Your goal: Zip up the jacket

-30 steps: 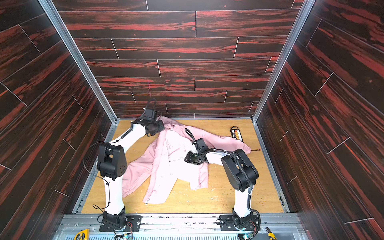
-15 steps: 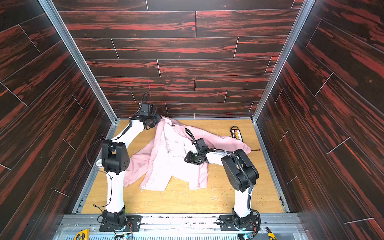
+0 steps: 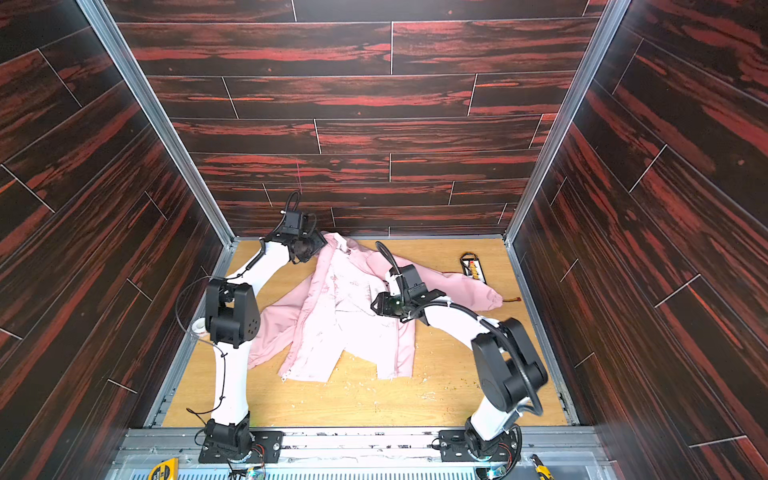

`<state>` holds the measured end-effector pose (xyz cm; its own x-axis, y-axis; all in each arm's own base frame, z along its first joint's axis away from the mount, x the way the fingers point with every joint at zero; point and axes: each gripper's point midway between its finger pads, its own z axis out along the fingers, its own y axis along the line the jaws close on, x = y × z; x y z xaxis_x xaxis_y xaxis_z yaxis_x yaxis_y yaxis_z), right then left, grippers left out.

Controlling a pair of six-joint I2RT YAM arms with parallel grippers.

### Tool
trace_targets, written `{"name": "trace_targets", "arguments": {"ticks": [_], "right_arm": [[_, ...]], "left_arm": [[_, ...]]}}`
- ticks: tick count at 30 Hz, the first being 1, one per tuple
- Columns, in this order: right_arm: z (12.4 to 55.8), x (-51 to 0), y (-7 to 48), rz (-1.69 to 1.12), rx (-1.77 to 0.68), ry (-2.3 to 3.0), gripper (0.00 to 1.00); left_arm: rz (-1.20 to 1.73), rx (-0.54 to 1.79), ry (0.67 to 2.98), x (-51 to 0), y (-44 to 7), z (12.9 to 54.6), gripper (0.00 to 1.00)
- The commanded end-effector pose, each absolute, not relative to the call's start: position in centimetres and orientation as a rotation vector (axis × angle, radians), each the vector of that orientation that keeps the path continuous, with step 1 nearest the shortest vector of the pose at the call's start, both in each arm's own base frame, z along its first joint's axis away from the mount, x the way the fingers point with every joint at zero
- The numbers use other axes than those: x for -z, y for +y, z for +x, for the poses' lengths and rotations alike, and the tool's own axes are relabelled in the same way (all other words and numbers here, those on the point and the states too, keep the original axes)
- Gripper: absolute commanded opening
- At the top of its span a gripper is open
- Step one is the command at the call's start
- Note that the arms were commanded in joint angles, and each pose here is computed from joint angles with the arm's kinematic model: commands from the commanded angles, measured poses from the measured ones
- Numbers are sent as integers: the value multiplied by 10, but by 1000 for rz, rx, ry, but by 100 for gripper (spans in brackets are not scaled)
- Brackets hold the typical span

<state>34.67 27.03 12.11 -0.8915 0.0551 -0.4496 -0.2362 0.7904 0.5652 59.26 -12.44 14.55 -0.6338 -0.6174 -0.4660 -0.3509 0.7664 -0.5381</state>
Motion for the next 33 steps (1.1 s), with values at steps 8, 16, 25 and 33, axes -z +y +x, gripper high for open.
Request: {"name": "trace_targets", "arguments": {"ticks": [8,16,25,33], "right_arm": [[288,-97,234,-44,-908,2613,43],[237,-68,233,-20,-934,2691,39],[205,-51,228,23,-930,2735,38],[193,-36,227,57,-949,2768,38]], "left_arm": [[-441,606,2317,-215,-188,508,71],[-384,659,2477,-147,-260,500,67],[-398,629,2503,-113,-277,528,67],[-398,576,2514,-95,-280,547,65]]}}
